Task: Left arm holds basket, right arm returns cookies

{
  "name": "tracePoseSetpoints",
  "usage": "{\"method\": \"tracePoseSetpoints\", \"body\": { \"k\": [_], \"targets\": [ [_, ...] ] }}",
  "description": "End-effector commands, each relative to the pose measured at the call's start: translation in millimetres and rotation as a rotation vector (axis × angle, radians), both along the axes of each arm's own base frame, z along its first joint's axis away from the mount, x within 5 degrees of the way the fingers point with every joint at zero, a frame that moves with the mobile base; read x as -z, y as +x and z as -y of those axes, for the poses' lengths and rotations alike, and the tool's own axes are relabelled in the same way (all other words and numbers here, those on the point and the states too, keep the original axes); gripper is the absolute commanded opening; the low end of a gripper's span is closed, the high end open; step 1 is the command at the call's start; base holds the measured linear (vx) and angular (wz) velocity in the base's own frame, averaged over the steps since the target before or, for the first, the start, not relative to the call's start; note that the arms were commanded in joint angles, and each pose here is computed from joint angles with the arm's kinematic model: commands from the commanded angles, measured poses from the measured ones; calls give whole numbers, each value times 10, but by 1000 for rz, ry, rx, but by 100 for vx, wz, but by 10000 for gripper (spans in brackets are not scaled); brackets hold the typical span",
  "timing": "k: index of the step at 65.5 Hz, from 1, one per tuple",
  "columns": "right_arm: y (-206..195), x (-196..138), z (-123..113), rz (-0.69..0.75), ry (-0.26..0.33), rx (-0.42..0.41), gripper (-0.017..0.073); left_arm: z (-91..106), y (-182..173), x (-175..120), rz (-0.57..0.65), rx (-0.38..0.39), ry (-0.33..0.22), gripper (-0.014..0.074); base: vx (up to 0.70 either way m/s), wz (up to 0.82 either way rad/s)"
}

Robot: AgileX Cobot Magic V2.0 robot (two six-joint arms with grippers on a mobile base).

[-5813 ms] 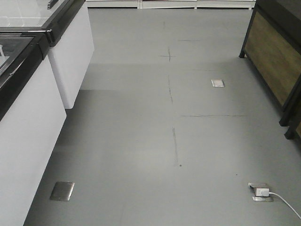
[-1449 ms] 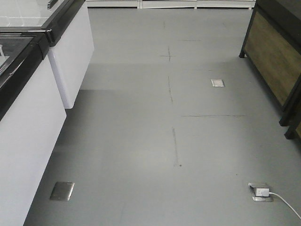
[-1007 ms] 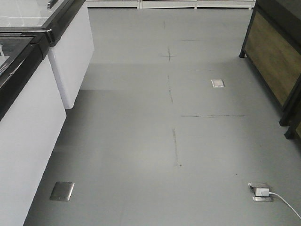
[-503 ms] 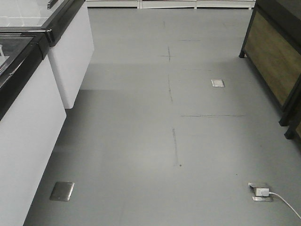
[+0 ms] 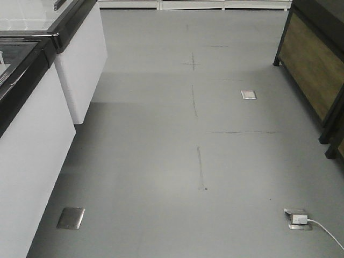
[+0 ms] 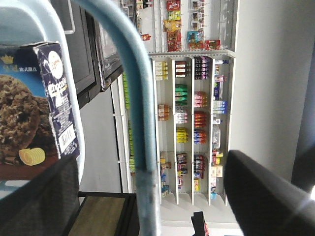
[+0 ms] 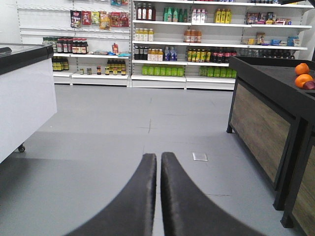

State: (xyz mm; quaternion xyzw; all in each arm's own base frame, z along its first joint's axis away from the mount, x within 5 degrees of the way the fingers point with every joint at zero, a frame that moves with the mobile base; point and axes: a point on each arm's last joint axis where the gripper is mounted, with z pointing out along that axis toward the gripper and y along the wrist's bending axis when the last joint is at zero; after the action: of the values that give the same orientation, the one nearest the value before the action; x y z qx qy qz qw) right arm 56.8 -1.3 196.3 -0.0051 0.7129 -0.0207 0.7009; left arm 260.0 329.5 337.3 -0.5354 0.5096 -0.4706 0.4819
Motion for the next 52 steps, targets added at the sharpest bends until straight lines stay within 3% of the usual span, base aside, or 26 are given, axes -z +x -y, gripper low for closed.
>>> {"method": "tracePoseSetpoints", "body": {
  "k": [1,13,28,39,52],
  "targets": [
    [-4,-14,8,68,-11,16,-9,86,-20,-352,121,-4,37,575,0,0],
    [-5,-15,28,69,-13,52,-9,81,-17,-387,178,0,27,464,0,0],
    [-5,-14,29,68,-13,52,-9,96,-17,-386,178,17,32,-8,0,0],
    [-5,-14,29,68,-13,52,-9,106,-22,-426,208,23,30,-6,0,0],
    [-5,-14,29,68,-13,52,-9,326,161,-781,263,92,120,-6,0,0]
  ]
}}
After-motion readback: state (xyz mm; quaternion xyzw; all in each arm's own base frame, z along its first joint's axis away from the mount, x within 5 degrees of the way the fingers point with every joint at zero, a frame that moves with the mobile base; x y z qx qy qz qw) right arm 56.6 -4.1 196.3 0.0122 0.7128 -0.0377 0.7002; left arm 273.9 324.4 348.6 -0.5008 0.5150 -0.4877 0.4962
